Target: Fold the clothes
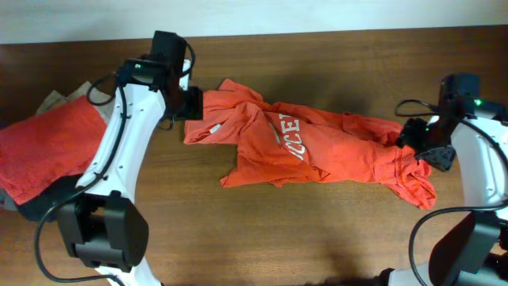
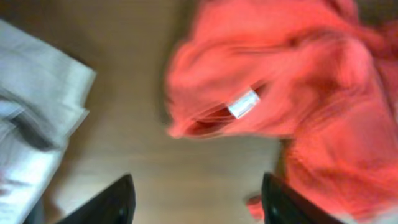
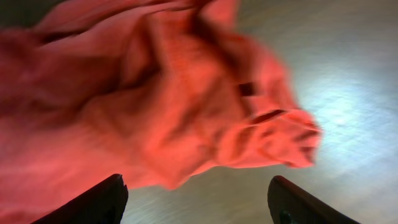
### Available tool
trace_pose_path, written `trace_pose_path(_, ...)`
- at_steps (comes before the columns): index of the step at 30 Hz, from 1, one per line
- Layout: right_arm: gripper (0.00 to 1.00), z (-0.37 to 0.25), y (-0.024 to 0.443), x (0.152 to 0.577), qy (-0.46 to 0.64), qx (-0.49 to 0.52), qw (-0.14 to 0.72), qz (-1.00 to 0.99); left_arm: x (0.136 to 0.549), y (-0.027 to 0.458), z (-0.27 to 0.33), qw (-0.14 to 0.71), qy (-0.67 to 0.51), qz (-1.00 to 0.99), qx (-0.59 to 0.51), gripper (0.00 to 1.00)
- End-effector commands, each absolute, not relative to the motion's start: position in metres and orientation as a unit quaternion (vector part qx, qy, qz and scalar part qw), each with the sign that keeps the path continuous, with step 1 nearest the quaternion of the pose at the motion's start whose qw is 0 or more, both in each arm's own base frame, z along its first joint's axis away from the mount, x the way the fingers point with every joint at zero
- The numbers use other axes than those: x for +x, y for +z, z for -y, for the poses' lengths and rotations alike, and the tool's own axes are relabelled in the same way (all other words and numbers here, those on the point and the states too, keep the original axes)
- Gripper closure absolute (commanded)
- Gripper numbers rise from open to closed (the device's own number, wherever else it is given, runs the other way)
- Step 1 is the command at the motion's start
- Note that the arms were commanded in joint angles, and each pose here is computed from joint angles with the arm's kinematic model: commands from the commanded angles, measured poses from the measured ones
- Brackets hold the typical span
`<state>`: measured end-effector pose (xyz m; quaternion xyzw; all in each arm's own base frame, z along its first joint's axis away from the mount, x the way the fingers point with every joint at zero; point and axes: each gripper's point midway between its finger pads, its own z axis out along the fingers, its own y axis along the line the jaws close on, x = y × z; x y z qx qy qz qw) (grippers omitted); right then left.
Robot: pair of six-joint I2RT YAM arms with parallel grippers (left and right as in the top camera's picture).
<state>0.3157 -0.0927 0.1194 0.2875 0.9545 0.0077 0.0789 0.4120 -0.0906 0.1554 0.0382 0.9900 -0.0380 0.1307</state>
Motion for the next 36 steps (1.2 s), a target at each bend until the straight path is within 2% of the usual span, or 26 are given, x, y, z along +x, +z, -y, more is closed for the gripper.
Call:
trace_pose_path(1,0.23,0.068,0.124,0.325,0.050,0.240,0.087,-0.965,0.385,0.146,0.130,0.082,-0.106,-0.986,0.101,0.37)
trace_pose_path(7,0.23,0.064,0.125,0.329,0.050,0.233,0.094,-0.967,0.338,0.100,0.174,0.012,-0.118,-0.985,0.124,0.36)
trace_pose_path(12,0.23,0.063,0.124,0.328,0.050,0.233,0.090,-0.967,0.314,0.062,0.196,-0.011,-0.143,-0.983,0.118,0.36)
trace_pose_path(17,0.23,0.062,0.124,0.326,0.051,0.233,0.087,-0.967,0.308,0.040,0.197,-0.012,-0.154,-0.982,0.108,0.32)
trace_pose_path(26,0.23,0.062,0.124,0.326,0.051,0.233,0.086,-0.967,0.308,0.022,0.211,0.006,-0.174,-0.977,0.123,0.34)
trace_pose_path(28,0.23,0.062,0.124,0.326,0.051,0.233,0.086,-0.967,0.304,0.016,0.214,-0.002,-0.172,-0.977,0.127,0.40)
trace_pose_path(31,0.23,0.062,0.124,0.325,0.051,0.233,0.085,-0.967,0.300,0.010,0.217,-0.014,-0.174,-0.976,0.129,0.61)
trace_pose_path(36,0.23,0.062,0.124,0.325,0.051,0.233,0.085,-0.967,0.299,0.009,0.218,-0.016,-0.177,-0.976,0.129,0.77)
